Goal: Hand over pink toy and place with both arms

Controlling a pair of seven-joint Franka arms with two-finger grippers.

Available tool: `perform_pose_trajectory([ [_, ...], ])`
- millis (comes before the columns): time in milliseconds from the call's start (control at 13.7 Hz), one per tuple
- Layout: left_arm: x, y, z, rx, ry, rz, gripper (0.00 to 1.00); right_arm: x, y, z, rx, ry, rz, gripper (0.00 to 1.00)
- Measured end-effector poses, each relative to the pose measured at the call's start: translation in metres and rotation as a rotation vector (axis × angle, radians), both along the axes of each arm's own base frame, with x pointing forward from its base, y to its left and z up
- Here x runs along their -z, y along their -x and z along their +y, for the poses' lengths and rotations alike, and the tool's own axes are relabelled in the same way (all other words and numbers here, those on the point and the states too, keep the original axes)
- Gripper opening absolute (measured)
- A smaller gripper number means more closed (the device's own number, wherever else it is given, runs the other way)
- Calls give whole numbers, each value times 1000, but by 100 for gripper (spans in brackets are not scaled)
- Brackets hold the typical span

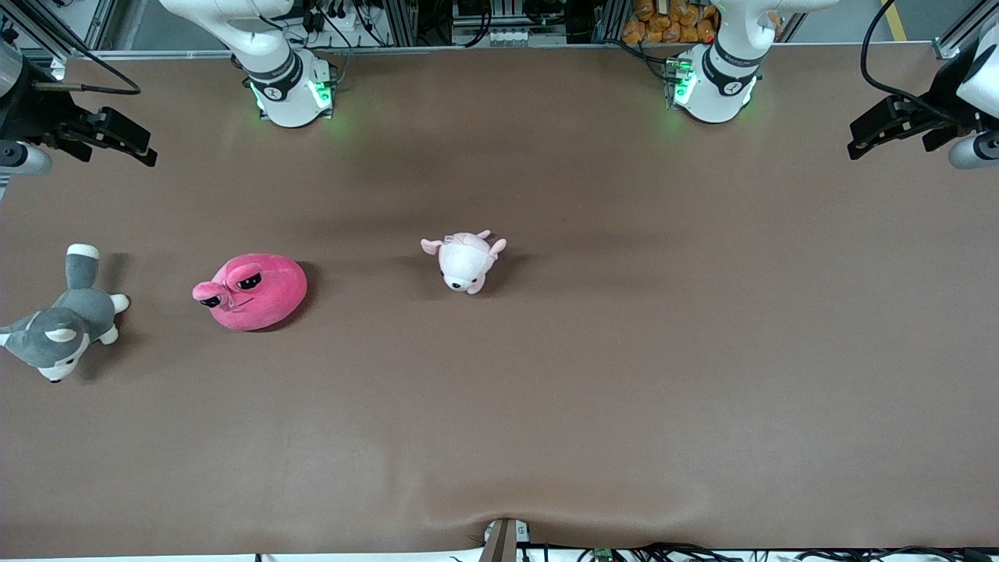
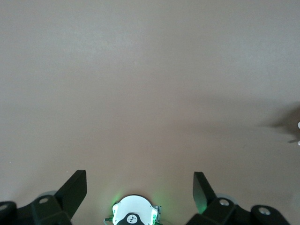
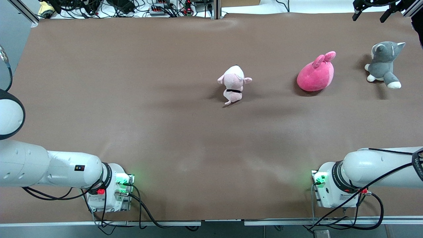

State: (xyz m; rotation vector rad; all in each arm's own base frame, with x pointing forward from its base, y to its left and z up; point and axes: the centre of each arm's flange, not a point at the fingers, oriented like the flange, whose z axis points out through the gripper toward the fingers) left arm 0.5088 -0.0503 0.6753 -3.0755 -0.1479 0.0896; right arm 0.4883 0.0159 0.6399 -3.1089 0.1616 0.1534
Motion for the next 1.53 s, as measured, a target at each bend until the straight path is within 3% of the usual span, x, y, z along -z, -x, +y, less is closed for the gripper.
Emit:
perform_pose_trajectory([
  [874,-10,1,0,3,2,-17,100,0,0,-15,-52,-8,-1,100],
  [1529,-5,2,0,5,-1,16,100,5,-5,-16,-50,-8,1,100],
])
